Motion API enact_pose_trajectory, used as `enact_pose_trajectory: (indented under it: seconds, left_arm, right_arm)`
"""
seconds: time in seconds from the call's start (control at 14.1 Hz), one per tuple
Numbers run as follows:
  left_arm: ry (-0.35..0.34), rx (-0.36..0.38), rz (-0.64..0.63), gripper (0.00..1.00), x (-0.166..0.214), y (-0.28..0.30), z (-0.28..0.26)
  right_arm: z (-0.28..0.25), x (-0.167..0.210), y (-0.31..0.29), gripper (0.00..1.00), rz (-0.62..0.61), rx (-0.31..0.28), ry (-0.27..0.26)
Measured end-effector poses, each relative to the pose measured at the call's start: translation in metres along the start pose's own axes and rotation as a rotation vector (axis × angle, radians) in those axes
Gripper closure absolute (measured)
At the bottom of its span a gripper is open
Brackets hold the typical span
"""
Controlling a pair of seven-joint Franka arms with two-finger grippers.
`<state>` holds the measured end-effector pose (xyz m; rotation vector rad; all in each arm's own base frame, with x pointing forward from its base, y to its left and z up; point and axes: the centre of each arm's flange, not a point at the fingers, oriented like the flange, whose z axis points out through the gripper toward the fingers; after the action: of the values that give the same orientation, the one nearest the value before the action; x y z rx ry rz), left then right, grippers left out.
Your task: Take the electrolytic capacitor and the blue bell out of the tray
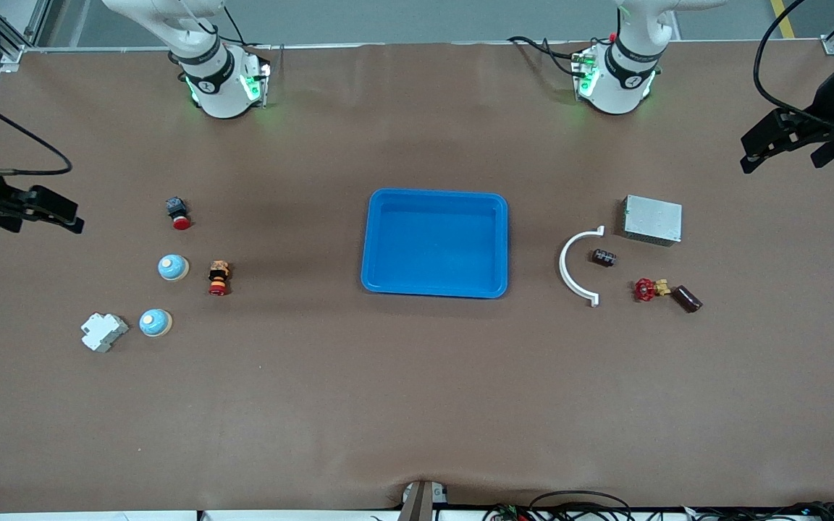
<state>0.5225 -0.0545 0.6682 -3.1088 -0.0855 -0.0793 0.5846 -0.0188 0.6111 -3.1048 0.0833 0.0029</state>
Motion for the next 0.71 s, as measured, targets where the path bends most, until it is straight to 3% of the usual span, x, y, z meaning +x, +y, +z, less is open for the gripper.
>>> enact_pose_trajectory:
  seconds: [0.71]
  left_arm:
    - [0.005, -0.001, -0.002, 0.0, 0.0003, -0.0012, -0.0024]
  right_arm:
    - [-0.0128, -0.0057, 0.0149, 0.0, -0.001, 0.005, 0.022]
